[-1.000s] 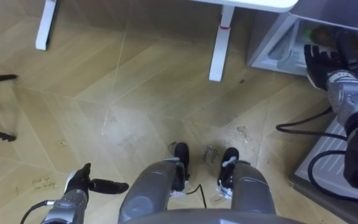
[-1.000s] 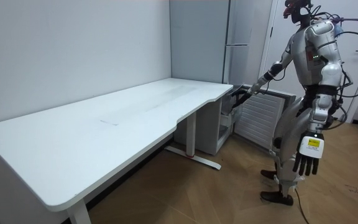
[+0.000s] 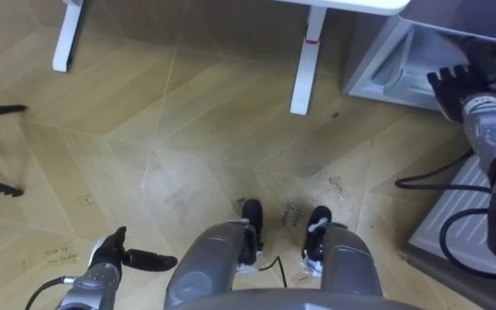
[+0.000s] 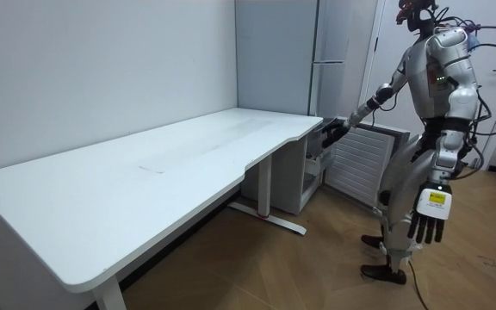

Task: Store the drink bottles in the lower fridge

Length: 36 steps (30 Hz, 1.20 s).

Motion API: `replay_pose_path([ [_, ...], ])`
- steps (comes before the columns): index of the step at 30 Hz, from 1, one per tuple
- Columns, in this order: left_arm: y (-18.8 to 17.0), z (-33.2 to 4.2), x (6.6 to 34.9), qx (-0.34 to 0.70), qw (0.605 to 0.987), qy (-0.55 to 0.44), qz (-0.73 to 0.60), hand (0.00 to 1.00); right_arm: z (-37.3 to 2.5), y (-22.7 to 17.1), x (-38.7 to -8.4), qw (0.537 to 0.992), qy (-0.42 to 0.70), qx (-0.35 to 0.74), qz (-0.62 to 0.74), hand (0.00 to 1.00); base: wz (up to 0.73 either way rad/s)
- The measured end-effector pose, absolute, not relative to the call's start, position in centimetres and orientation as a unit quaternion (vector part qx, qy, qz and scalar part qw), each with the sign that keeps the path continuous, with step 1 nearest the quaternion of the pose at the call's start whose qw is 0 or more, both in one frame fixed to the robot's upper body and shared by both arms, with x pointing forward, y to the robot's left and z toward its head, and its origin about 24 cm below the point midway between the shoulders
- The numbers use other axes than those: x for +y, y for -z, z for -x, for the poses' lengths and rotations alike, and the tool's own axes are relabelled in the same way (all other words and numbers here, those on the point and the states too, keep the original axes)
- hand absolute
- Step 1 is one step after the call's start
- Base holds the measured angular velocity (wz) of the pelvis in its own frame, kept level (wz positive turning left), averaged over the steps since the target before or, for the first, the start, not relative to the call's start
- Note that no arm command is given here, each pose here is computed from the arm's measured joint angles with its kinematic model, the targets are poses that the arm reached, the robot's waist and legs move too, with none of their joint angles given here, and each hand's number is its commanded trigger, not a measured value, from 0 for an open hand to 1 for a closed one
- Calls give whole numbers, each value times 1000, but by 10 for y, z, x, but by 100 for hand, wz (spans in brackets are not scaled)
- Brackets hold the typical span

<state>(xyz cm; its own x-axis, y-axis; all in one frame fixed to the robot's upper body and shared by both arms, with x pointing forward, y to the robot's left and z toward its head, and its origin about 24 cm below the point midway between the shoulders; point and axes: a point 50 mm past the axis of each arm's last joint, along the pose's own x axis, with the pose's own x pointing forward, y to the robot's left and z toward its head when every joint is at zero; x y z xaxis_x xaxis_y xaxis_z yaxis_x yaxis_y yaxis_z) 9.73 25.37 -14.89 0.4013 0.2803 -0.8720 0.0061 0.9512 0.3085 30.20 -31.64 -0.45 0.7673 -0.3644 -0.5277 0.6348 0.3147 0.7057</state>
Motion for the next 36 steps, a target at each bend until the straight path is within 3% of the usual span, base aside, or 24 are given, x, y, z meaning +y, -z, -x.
replay_pose_path([
  [7,149,-95,256,542,826,-86,-131,0,-287,18,-321,813,324,167,-453,0,-2],
  [17,146,-93,263,530,832,-99,-132,0,-221,66,-336,838,341,265,-333,0,-3],
  [25,149,-71,266,546,819,-99,-146,0,-133,109,-340,793,395,364,-289,0,3],
  [36,152,-35,266,571,791,-125,-182,0,-42,156,-283,724,399,487,-283,0,0],
])
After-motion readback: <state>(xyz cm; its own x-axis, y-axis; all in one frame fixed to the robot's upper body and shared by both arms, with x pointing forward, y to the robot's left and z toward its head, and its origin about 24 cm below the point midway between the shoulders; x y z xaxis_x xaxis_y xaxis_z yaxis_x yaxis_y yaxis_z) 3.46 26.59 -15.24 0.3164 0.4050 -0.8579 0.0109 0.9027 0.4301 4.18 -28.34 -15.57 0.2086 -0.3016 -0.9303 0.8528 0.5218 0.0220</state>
